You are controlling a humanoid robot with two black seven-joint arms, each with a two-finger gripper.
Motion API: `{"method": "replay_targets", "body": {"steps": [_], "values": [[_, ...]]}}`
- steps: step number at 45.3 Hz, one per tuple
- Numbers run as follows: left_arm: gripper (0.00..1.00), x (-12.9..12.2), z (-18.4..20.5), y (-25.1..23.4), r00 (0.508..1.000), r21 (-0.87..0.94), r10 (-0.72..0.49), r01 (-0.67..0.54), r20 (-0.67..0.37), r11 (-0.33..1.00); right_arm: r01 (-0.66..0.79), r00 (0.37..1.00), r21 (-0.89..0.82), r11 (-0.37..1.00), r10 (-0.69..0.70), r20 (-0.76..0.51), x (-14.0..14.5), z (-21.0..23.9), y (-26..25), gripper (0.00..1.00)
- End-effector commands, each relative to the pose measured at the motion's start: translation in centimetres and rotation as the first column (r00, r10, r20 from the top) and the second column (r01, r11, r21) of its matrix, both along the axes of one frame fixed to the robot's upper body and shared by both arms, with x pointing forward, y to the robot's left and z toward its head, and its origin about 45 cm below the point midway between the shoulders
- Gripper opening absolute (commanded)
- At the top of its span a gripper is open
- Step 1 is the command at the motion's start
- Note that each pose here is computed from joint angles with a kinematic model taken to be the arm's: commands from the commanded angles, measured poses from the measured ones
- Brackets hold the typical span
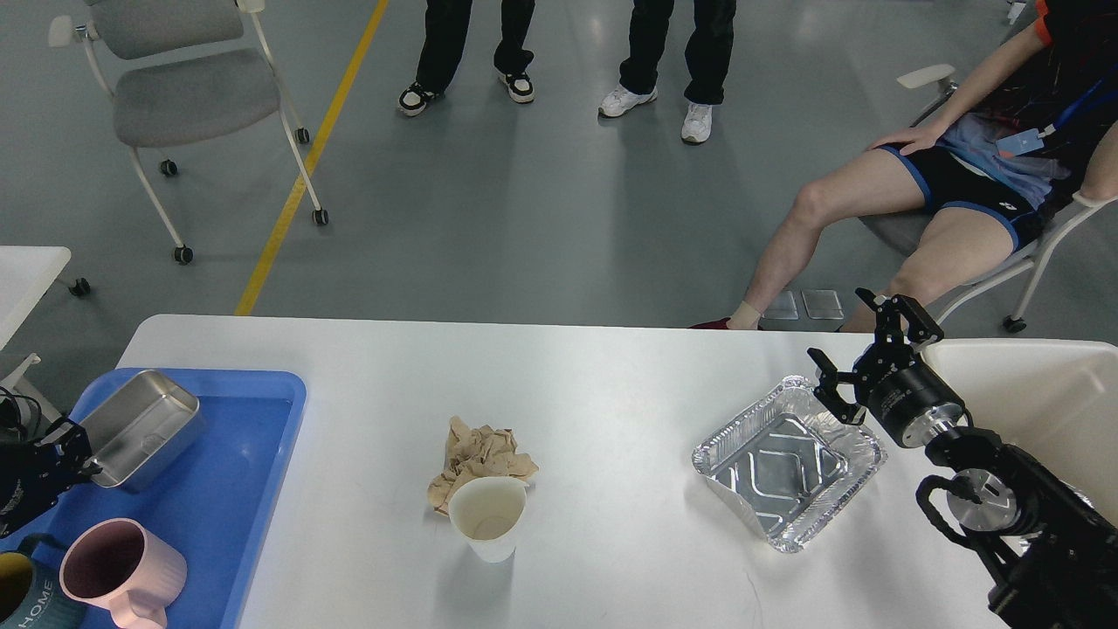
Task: Tidy desktop
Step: 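Lift the steel box and place it into the blue tray, then open the left gripper and raise it away from the tray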
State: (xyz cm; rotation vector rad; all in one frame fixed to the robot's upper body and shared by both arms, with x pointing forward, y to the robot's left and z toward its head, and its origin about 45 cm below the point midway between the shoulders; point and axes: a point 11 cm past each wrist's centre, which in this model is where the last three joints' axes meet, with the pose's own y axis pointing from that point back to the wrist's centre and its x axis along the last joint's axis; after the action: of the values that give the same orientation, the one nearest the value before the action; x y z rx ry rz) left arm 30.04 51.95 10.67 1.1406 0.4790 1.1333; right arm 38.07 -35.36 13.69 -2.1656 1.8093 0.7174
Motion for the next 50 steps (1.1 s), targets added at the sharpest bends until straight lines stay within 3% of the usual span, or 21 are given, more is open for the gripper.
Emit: {"method": "replay_targets", "body": {"steps": [1, 7, 13, 23, 26, 39, 50], "values": [[0.09, 0.1, -0.9, -0.9, 1.000, -0.010, -0.001, 0.001, -0.005, 1.000, -0.002, 1.000, 0.001, 1.000, 0.002, 0.000, 0.0, 0.0, 0.1, 1.00], [0.12, 0.0, -1.0, -1.0, 1.000, -0.011, 0.000, 0.000, -0.010, 1.000, 0.000, 1.000, 0.000, 1.000, 0.000, 0.001, 0.0, 0.0, 0.0, 1.00], [0.24, 0.0, -1.0, -1.0, 1.000, -0.012, -0.001, 0.001, -0.016, 1.000, 0.001, 1.000, -0.001, 1.000, -0.001, 0.000, 0.0, 0.0, 0.0, 1.00], [0.69, 0.4, -0.3, -0.6, 1.000, -0.018, 0.011, -0.011, -0.001, 1.000, -0.003, 1.000, 0.000, 1.000, 0.003, 0.005, 0.2, 0.2, 0.1, 1.00], [0.77, 0.8, 0.1, -0.7, 1.000, -0.026, 0.009, -0.009, 0.012, 1.000, -0.004, 1.000, -0.001, 1.000, 0.004, 0.006, 0.2, 0.3, 0.1, 1.00], [0.84, 3.2, 3.3, -1.0, 0.995, -0.058, -0.013, 0.019, 0.097, 0.998, -0.004, 1.000, 0.000, 1.000, 0.004, 0.008, 0.3, 0.3, 0.2, 1.00], [0.84, 5.8, 8.3, -7.2, 0.947, -0.080, -0.190, 0.217, 0.258, 0.973, -0.004, 1.000, 0.000, 1.000, 0.004, 0.009, 0.3, 0.3, 0.3, 1.00]]}}
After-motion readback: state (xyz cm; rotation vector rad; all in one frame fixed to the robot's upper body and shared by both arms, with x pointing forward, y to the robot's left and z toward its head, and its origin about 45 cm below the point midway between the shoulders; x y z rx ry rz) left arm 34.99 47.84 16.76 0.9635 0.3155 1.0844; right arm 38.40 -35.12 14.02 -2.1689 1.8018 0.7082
